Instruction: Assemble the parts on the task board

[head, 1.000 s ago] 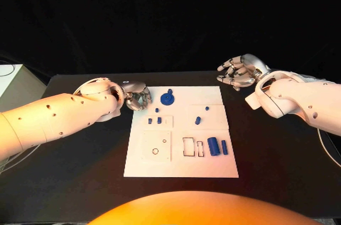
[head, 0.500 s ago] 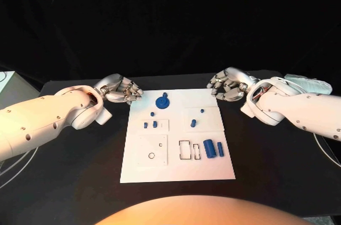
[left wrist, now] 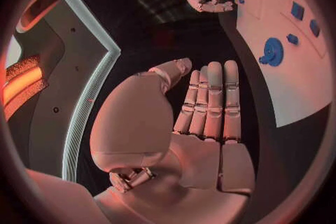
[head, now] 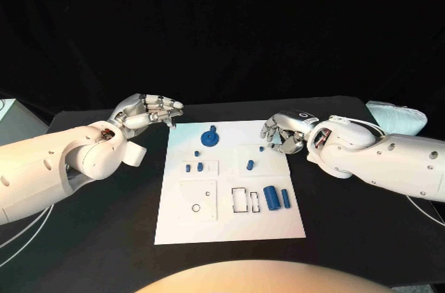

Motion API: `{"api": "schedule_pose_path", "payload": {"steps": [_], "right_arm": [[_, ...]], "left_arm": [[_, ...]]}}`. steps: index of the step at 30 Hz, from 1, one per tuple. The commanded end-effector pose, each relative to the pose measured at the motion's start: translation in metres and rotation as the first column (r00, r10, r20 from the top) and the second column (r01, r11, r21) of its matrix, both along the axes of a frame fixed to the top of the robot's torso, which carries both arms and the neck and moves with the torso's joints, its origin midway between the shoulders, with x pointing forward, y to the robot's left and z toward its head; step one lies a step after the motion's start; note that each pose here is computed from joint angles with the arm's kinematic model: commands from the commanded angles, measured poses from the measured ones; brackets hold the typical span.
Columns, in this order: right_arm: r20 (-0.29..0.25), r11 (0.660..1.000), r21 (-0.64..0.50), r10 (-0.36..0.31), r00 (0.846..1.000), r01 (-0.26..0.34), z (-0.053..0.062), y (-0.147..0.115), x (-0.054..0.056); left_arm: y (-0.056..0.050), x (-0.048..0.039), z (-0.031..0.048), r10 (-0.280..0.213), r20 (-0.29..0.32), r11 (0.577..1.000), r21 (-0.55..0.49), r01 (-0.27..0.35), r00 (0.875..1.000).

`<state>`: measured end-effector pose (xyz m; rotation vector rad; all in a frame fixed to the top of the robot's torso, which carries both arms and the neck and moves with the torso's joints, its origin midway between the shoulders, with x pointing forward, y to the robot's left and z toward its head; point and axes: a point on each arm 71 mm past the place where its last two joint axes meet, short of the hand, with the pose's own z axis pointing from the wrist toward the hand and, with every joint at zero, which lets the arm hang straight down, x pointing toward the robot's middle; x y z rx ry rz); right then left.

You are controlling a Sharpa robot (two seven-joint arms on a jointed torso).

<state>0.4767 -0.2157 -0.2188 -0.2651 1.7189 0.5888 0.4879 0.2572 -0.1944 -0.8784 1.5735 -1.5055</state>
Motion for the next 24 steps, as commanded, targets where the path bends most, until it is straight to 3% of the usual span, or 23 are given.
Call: {"api": "schedule_pose_path", "payload": {"steps": [1,16,24], "right_arm": [[-0.005,0.994,-0.109,0.010,1.000,-0.010,-0.009,0.005,-0.003],[0.012,0.990,-0.139,0.006,1.000,-0.004,-0.019,0.022,-0.003],[-0.004,0.988,-0.152,0.007,1.000,-0.008,-0.025,0.027,-0.004]], "left_arm": [[-0.003,-0.0021,0.0041,-0.002,0.000,0.995,-0.099,0.002,1.000],[-0.005,-0.0036,0.0046,0.001,-0.003,0.994,-0.108,-0.001,1.000],[-0.004,-0.0033,0.0040,0.002,-0.009,0.994,-0.105,-0.003,1.000]]}}
